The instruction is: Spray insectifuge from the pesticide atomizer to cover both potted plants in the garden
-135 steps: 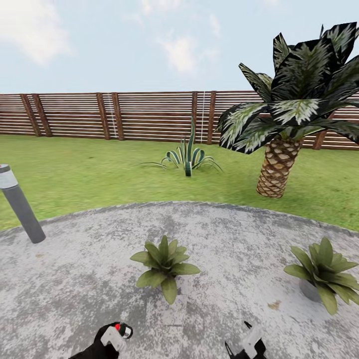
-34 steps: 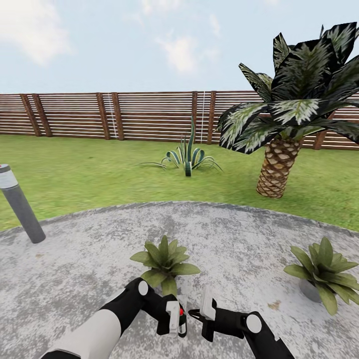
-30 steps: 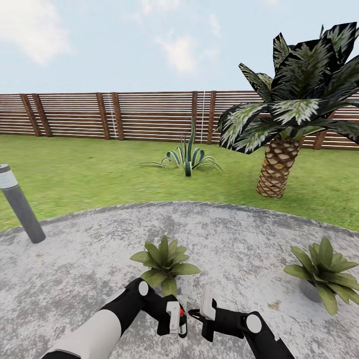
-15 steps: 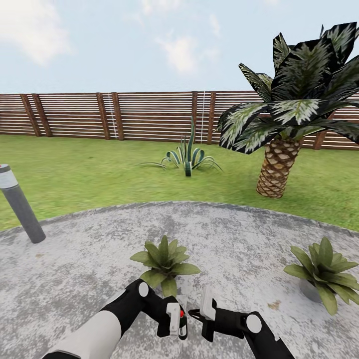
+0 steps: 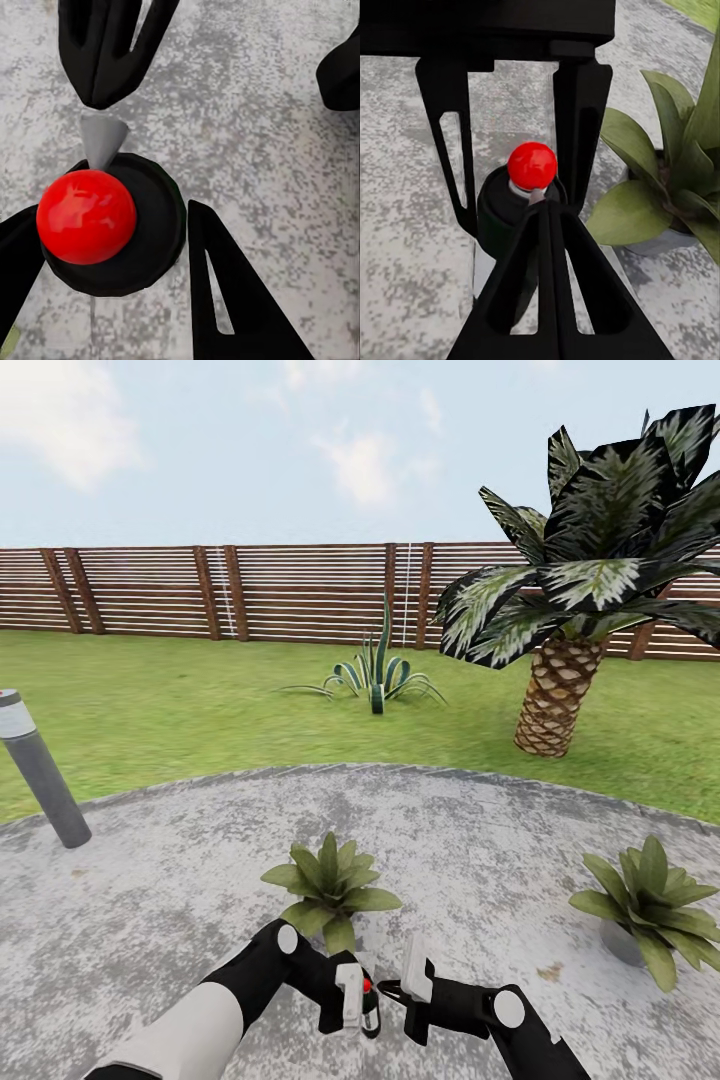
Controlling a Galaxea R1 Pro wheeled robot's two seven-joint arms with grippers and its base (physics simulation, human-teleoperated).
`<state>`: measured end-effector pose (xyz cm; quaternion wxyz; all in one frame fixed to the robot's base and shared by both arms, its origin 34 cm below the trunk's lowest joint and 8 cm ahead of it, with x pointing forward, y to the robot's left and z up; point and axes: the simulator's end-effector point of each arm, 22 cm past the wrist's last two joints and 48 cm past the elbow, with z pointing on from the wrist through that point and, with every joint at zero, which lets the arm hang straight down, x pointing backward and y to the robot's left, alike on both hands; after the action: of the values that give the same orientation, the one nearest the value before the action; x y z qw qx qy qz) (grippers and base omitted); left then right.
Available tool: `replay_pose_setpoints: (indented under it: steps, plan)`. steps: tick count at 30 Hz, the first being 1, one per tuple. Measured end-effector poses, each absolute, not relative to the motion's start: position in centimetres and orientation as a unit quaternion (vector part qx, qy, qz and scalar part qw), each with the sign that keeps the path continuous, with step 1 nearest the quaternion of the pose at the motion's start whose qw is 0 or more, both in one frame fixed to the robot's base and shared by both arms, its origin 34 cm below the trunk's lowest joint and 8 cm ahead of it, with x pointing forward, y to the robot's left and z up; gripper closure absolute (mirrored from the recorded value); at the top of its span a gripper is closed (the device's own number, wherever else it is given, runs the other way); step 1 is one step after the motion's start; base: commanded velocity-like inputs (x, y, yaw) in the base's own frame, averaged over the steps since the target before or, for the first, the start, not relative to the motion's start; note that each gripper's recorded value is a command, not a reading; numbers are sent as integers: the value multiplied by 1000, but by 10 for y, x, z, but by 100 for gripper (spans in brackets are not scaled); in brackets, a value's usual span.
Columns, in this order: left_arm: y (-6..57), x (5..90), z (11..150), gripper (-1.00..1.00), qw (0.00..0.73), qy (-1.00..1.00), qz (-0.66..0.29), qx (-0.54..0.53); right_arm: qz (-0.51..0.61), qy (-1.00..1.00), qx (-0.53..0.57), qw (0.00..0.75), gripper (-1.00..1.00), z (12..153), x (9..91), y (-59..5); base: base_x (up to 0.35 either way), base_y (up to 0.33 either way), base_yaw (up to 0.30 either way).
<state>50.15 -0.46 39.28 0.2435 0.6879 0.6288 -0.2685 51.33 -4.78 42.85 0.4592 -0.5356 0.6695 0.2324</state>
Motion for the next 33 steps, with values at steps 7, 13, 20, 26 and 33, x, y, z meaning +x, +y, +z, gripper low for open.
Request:
replay_pose_setpoints:
  steps: [7, 13, 20, 26, 33]
  plan:
    - [-7, 501, 394, 100, 248, 630, -275, 682, 232, 669, -535, 460, 100, 429, 514, -47, 0, 0, 0]
    - [-7, 499, 393, 100, 246, 631, -276, 682, 235, 669, -534, 462, 100, 431, 514, -43, 0, 0, 0]
    - [-7, 499, 393, 100, 246, 631, -277, 682, 236, 668, -533, 462, 100, 431, 513, -41, 0, 0, 0]
    - [-7, 499, 393, 100, 246, 631, -276, 682, 236, 668, -533, 462, 100, 431, 513, -41, 0, 0, 0]
    - [-5, 496, 389, 100, 239, 630, -272, 688, 236, 669, -534, 461, 100, 430, 513, -42, 0, 0, 0]
